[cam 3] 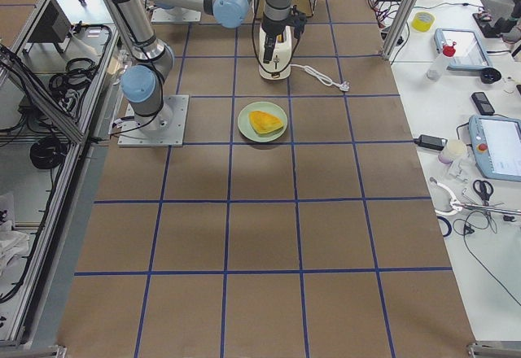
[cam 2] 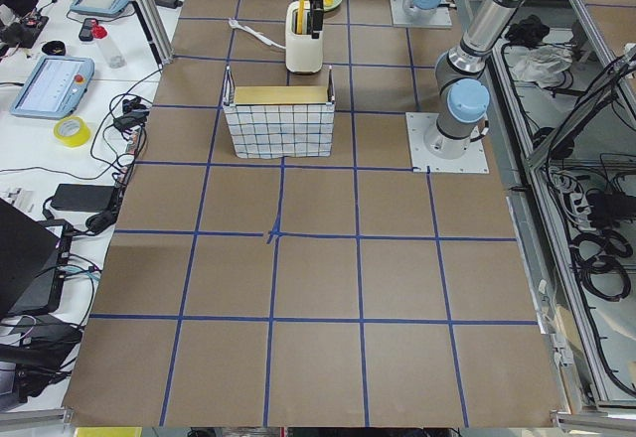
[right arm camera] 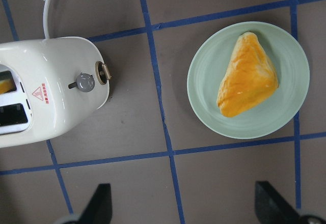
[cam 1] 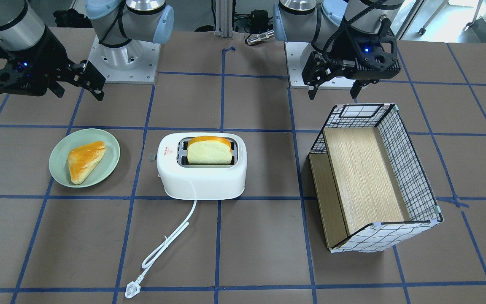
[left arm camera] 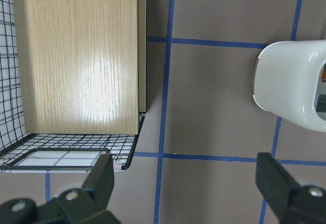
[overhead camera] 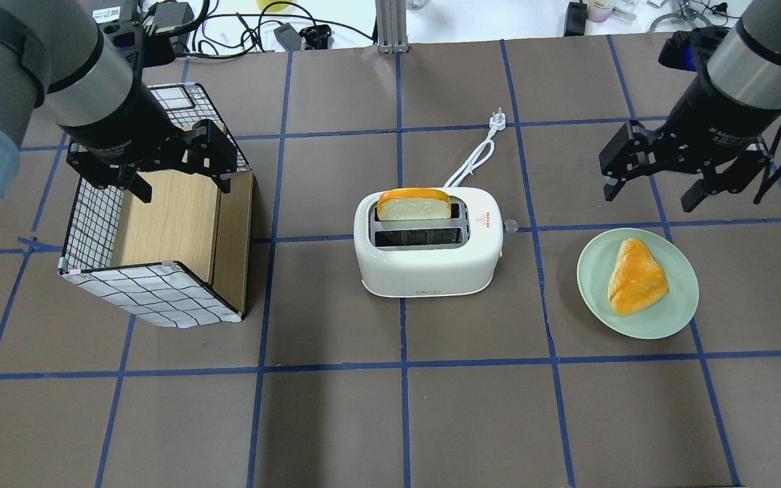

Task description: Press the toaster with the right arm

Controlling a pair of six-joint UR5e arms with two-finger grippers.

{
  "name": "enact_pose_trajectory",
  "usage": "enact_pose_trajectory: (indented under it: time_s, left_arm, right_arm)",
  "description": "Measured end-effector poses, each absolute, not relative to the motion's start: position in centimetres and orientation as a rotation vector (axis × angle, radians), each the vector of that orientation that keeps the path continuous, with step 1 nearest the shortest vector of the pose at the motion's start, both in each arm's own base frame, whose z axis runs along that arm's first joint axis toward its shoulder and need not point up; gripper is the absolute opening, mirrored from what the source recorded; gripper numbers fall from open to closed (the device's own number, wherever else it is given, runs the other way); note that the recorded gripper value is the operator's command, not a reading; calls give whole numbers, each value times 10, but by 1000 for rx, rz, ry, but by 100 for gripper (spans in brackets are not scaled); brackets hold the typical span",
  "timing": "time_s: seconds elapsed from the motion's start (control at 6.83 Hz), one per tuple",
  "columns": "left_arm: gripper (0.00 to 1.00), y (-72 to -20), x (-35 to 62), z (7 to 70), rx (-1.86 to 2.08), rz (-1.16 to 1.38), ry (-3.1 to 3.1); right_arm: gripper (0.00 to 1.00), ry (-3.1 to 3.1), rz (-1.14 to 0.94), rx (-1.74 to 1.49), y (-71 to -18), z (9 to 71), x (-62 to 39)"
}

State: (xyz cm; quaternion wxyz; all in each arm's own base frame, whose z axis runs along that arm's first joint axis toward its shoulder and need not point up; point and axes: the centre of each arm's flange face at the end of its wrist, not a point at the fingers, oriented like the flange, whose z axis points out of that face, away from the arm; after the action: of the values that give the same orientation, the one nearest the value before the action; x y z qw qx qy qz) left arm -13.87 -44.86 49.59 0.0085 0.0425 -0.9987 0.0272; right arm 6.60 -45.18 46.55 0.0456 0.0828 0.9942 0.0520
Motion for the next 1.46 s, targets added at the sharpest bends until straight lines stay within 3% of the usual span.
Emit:
enact_pose_trajectory:
  time_s: [0.73, 1.46]
  left_arm:
    - [100, -449, -139, 496, 133, 85, -3120]
    - [100, -449, -139, 496, 133, 85, -3121]
  right_arm:
    - [100, 3077, 141, 348, -433, 479, 110]
    - [100, 3105, 81, 443, -459, 482, 112]
